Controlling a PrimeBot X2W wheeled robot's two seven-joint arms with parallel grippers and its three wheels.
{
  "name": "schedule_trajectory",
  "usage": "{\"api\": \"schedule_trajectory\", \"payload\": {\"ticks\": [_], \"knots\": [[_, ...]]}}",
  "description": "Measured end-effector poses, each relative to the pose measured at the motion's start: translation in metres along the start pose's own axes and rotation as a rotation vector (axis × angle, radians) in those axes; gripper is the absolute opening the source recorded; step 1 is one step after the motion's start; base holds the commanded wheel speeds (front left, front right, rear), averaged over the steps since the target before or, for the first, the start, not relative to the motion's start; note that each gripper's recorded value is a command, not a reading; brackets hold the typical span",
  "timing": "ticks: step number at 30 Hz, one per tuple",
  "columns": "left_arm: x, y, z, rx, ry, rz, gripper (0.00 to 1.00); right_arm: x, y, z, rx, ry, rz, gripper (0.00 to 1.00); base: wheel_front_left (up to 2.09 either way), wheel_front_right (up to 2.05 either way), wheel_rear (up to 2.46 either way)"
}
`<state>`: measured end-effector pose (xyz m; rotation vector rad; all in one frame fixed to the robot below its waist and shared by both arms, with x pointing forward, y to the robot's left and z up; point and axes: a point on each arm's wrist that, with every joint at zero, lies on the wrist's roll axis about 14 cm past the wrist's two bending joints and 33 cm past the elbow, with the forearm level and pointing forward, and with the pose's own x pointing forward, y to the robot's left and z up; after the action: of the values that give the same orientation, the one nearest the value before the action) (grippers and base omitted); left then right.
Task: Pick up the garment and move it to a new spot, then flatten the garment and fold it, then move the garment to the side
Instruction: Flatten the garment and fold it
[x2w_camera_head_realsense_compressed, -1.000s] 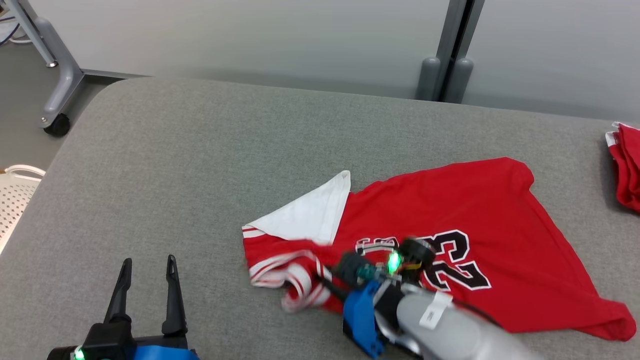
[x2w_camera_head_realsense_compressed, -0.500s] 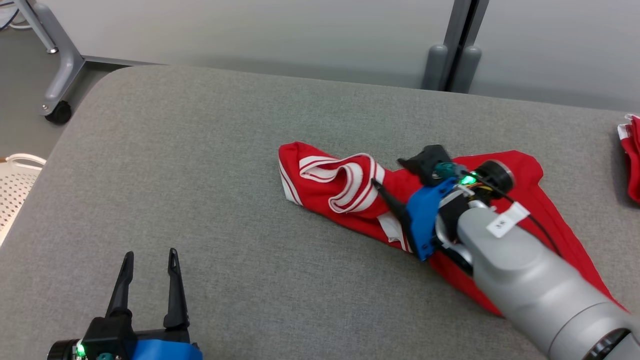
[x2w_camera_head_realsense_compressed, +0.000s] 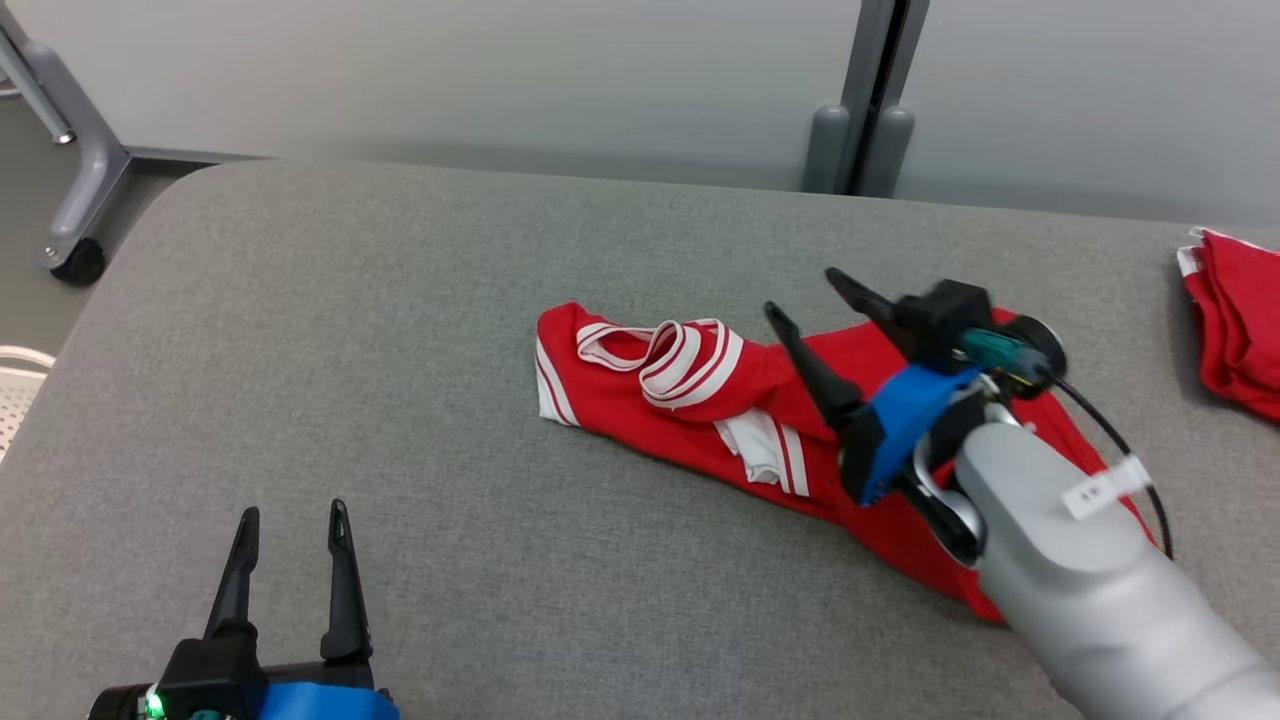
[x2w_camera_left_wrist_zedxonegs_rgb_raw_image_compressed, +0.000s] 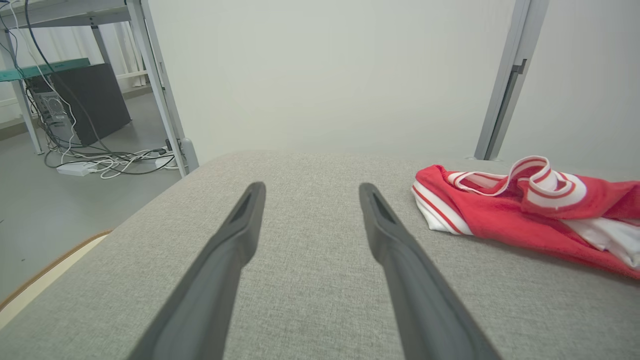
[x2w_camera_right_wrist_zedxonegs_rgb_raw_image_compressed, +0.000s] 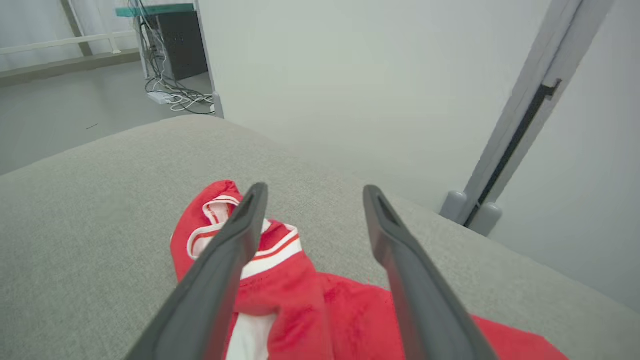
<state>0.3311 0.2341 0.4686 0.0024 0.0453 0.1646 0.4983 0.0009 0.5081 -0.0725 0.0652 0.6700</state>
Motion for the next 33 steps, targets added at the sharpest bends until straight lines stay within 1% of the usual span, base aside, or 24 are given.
{"api": "schedule_trajectory", "payload": {"ticks": [2,5,9,14,17,21,27,29,33], "knots": [[-0.001,-0.002,0.001,0.000,-0.005,-0.007,1.00,-0.014,-0.013,0.006,0.037,-0.051,-0.052,1.00,0.00,0.00,0.00],[-0.003,-0.004,0.001,0.003,-0.005,-0.016,1.00,-0.044,-0.031,0.006,0.061,-0.108,-0.140,1.00,0.00,0.00,0.00],[-0.002,-0.009,0.004,0.005,-0.017,-0.033,1.00,-0.091,-0.048,-0.004,0.093,-0.150,-0.270,1.00,0.00,0.00,0.00],[-0.003,-0.012,0.004,0.010,-0.016,-0.048,1.00,-0.144,-0.052,-0.022,0.148,-0.160,-0.416,1.00,0.00,0.00,0.00],[-0.001,-0.015,0.004,0.012,-0.017,-0.060,1.00,-0.168,-0.052,-0.032,0.176,-0.152,-0.486,1.00,0.00,0.00,0.00],[0.001,-0.019,0.005,0.016,-0.019,-0.077,1.00,-0.184,-0.048,-0.041,0.200,-0.137,-0.527,1.00,0.00,0.00,0.00],[0.003,-0.030,0.005,0.020,-0.020,-0.117,1.00,-0.187,-0.043,-0.038,0.204,-0.146,-0.528,1.00,0.00,0.00,0.00],[0.006,-0.045,0.006,0.017,-0.024,-0.169,1.00,-0.187,-0.044,-0.038,0.205,-0.147,-0.531,1.00,0.00,0.00,0.00],[0.023,-0.093,0.017,0.024,-0.061,-0.324,1.00,-0.189,-0.048,-0.039,0.209,-0.147,-0.546,1.00,0.00,0.00,0.00]]}}
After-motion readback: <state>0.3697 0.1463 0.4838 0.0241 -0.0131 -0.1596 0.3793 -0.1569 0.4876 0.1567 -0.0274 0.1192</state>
